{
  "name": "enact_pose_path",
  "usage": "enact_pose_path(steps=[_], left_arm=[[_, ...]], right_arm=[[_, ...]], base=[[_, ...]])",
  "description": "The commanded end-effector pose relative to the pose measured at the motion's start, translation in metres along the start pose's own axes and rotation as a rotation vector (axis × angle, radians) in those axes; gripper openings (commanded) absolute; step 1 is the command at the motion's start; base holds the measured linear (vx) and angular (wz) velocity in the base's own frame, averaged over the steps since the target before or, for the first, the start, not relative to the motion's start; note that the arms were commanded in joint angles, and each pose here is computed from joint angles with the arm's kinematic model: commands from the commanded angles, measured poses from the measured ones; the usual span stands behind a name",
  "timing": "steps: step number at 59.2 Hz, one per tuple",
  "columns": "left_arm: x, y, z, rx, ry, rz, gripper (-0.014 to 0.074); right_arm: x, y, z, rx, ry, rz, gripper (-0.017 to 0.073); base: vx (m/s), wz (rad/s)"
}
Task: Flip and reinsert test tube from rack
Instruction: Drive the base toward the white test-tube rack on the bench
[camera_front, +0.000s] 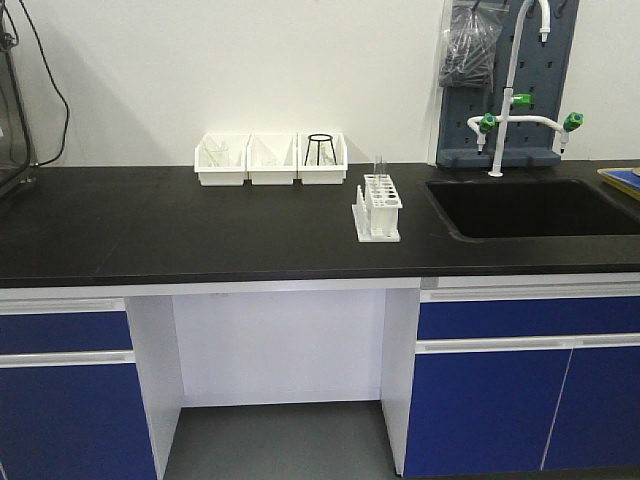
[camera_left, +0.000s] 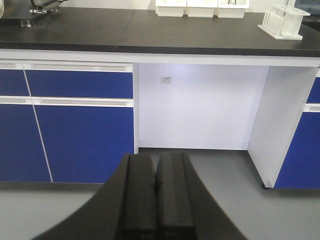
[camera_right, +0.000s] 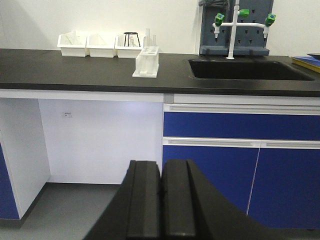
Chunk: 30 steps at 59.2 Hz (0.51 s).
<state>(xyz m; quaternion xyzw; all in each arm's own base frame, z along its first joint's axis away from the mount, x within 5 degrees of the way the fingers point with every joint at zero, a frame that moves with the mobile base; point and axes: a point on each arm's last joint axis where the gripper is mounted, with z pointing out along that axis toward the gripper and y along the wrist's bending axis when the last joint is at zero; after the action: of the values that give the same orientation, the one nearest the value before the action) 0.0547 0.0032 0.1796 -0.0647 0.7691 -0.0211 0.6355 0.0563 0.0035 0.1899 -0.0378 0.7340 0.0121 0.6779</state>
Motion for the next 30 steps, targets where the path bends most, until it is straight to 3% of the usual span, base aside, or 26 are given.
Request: enact_pose_path(steps=[1,30], left_arm=[[-0.0074,-0.0015,-0.0009,0.019,-0.092,-0.004,-0.0006],[-0.0074,-0.0015,-0.0009,0.019,-0.092,-0.004,-0.0006]], right_arm=[[-0.0077,0.0002,-0.0003,0.000,-0.086,-0.012,-0.0008],[-0.0077,0.0002,-0.0003,0.000,-0.086,-0.012,-0.0008]], base=[[0.00,0.00],[0.00,0.00]])
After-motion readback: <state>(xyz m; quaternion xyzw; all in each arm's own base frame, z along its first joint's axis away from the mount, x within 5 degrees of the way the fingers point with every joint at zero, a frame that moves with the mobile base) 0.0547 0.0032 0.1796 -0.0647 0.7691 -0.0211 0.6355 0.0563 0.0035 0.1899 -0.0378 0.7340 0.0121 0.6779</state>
